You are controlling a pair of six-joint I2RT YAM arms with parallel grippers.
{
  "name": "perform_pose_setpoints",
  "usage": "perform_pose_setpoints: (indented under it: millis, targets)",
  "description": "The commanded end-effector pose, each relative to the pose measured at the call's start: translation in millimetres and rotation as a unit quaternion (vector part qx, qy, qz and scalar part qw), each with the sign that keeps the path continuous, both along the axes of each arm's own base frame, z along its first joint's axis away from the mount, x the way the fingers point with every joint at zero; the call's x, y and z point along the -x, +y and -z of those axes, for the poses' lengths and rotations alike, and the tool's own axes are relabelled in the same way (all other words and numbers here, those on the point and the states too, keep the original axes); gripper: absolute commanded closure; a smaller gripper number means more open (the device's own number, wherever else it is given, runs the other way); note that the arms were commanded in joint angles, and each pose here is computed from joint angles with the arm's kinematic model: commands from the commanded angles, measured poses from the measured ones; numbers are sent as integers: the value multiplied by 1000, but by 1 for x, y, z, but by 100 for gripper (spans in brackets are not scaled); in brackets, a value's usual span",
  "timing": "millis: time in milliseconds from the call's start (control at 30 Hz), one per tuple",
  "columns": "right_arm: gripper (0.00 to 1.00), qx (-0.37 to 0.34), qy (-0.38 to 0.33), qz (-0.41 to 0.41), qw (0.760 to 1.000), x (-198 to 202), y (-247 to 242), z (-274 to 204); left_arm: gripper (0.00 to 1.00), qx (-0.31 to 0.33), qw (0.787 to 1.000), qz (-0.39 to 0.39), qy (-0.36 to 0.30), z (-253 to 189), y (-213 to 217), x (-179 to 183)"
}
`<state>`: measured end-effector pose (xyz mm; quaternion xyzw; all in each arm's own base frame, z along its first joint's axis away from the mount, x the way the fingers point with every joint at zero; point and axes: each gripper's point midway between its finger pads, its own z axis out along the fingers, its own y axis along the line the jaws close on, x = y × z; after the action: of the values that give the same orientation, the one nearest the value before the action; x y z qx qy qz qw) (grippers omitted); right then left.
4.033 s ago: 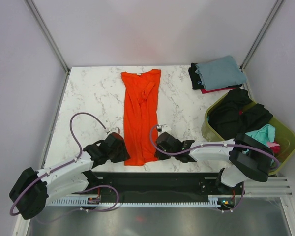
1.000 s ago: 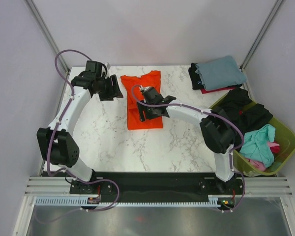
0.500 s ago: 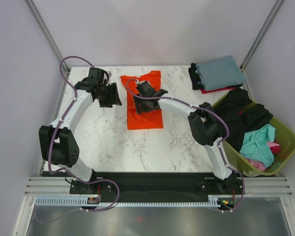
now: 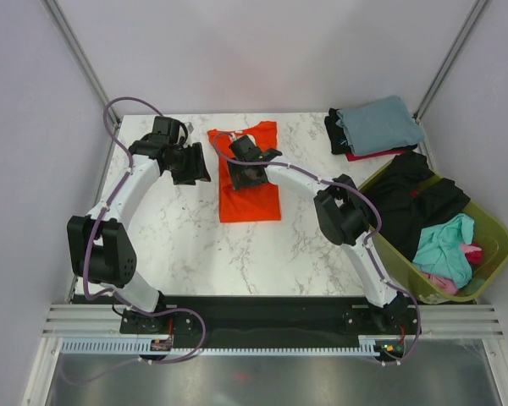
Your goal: Fold and stack the t-shirts
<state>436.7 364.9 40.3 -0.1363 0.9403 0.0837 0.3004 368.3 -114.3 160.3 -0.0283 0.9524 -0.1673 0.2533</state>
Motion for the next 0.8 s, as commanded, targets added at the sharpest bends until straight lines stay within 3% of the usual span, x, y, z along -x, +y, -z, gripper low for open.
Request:
perform_pose_setpoints:
  millis: [0, 133, 400, 600, 767]
  targets:
    - [25, -17, -50, 37, 998, -42, -8, -36, 42, 8, 999, 18, -27, -10, -3, -2]
    - [23, -52, -87, 44, 994, -72, -3, -70, 43, 8, 1000, 18, -24, -8, -3, -2]
    - [27, -84, -128, 88, 984, -125, -23, -75, 43, 7, 1000, 20, -19, -3, -4, -2]
    - [30, -135, -180, 23, 974, -76, -4, -138, 43, 1, 1000, 18, -23, -5, -3, -3]
    - [40, -119, -127, 29, 984, -32, -14, -100, 44, 3, 999, 18, -26, -7, -3, -3]
